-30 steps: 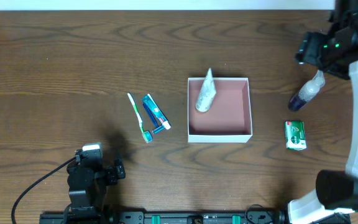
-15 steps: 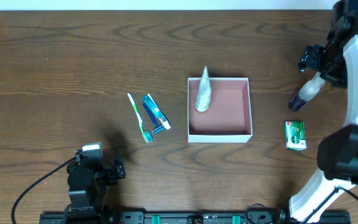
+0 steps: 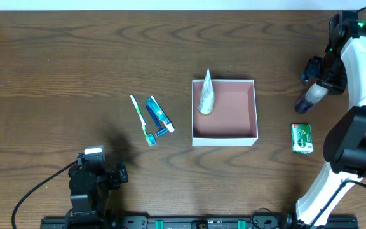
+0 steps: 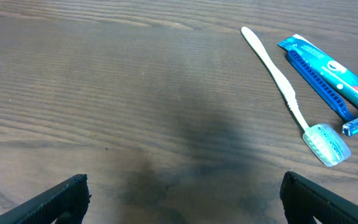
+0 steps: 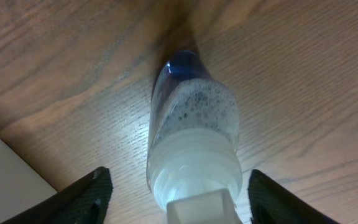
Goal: Pack container
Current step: 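Grasp the clear pump bottle with the right gripper, then carry the pump bottle into the box and release it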
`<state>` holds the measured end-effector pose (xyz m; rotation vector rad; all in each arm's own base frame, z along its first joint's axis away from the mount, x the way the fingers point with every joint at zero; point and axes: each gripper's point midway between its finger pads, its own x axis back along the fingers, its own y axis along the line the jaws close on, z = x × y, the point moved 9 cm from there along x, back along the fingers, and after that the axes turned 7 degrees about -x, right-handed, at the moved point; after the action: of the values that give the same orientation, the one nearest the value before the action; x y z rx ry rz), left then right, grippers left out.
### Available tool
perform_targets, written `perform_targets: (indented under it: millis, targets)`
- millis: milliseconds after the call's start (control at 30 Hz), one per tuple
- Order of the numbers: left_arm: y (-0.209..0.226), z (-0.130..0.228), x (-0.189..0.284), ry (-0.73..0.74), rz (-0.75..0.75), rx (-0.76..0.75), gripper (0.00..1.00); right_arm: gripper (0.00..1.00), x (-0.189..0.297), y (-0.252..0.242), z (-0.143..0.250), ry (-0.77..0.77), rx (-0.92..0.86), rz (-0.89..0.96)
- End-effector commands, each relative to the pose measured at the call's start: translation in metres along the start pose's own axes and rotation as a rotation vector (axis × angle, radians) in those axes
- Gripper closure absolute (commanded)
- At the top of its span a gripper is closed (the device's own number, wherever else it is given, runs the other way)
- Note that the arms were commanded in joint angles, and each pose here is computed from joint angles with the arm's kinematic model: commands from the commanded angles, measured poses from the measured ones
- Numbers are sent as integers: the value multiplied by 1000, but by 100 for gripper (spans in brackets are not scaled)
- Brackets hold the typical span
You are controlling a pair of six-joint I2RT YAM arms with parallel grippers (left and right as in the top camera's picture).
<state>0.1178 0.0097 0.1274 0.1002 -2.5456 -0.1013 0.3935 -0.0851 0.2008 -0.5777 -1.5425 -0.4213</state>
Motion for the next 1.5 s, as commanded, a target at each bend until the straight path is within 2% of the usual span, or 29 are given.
perform_targets:
  millis: [0, 67, 200, 300, 433, 467, 667, 800, 1000, 1233, 1467]
  targets:
    - [1, 3, -2, 5, -7, 20, 2, 31, -9, -3, -2, 10, -2, 4]
    - [1, 3, -2, 5, -7, 20, 2, 32, -13, -2, -2, 13, -2, 5]
    - [1, 3, -2, 5, -7, 20, 2, 43, -16, -2, -1, 16, -1, 8]
    - [1, 3, -2, 5, -7, 20, 2, 53, -14, -2, -2, 6, 3, 3]
    - [1, 3, -2, 5, -7, 20, 2, 72, -1, -1, 0, -19, 34, -9]
    - [1, 3, -2, 5, -7, 20, 2, 74, 5, -1, 2, -32, 41, -14]
    - [1, 3, -2, 6, -7, 20, 2, 76, 69, 1, 26, -176, 87, -85]
    - [1, 3, -2, 5, -7, 20, 2, 77, 123, 10, 67, -277, 163, -179]
    - [1, 3, -2, 6, -7, 20, 2, 75, 165, 39, 130, -313, 327, -314]
    - [1, 3, -2, 5, -7, 20, 2, 72, 148, 81, 171, -195, 473, -327]
    - [1, 3, -2, 5, -7, 20, 2, 71, 81, 130, 167, -99, 497, -287]
